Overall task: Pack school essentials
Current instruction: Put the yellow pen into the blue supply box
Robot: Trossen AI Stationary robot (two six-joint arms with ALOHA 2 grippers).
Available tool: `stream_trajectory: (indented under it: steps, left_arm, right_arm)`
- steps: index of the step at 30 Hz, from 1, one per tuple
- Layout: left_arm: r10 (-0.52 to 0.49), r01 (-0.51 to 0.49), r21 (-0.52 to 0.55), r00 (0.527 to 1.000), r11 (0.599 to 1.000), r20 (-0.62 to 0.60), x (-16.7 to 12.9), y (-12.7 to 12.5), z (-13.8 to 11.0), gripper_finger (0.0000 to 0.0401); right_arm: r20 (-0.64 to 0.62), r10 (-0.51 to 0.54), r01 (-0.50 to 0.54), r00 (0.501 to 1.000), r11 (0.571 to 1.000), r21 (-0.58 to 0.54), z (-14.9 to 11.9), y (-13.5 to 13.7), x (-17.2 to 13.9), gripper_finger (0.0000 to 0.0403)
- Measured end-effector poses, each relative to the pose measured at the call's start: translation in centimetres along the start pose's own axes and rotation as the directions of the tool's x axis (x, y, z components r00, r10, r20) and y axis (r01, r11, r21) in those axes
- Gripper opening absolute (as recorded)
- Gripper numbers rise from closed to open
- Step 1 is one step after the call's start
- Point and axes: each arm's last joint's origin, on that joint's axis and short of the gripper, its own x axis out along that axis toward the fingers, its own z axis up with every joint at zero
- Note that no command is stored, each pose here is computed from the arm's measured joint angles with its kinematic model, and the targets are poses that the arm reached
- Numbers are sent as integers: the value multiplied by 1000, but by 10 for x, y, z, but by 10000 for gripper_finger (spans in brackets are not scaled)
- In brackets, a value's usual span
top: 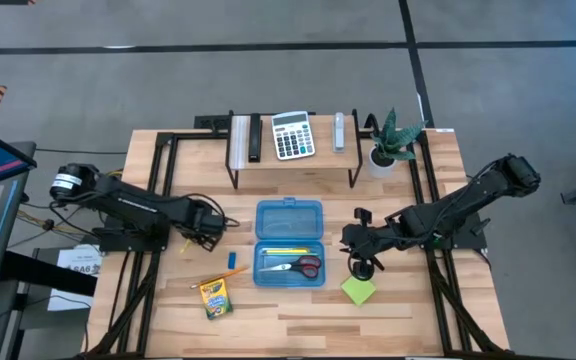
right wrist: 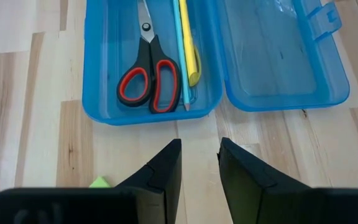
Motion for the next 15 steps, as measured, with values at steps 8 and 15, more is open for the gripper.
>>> stream_trajectory:
  steps: [8, 15]
  left_arm:
    - [-132, 113, 127, 980, 985, 152, -38, -24, 18, 2]
    - [-236, 186, 212, 942, 959, 239, -76, -40, 29, 1]
  right_arm:
    - [9, -19, 19, 1000, 1000, -5, 0, -1, 0, 127]
    - [11, -28, 28, 1000, 1000, -8, 0, -1, 0, 127]
